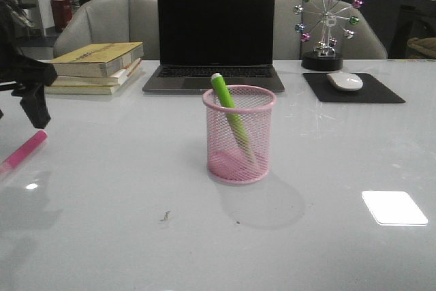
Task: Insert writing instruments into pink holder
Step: 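Lower the left gripper onto the pink marker and close on it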
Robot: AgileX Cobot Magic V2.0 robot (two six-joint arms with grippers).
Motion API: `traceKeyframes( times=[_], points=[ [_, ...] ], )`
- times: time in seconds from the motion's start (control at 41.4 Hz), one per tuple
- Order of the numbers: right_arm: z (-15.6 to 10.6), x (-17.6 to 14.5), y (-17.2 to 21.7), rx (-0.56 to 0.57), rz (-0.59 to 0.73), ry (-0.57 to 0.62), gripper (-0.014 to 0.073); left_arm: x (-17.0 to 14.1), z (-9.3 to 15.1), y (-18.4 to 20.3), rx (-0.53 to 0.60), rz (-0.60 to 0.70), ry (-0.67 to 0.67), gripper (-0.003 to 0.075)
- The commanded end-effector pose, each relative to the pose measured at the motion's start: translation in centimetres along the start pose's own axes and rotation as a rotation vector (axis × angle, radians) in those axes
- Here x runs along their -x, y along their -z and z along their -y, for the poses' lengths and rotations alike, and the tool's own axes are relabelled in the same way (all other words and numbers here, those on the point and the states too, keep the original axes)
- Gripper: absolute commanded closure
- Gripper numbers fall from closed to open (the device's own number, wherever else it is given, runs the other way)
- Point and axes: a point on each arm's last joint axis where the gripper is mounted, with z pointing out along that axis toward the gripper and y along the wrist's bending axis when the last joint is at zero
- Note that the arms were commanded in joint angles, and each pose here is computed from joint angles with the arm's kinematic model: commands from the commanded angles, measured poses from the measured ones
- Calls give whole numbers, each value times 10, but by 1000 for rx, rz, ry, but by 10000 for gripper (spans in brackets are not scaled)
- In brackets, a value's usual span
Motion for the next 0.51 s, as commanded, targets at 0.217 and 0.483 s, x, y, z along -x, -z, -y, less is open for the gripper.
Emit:
traceKeyframes(
  times=[0.217,0.483],
  points=[
    [1,15,4,-11,96,14,128,37,-2,-11,0,72,7,215],
    [1,15,4,-11,96,14,128,37,-2,-24,0,65,17,215]
  ],
)
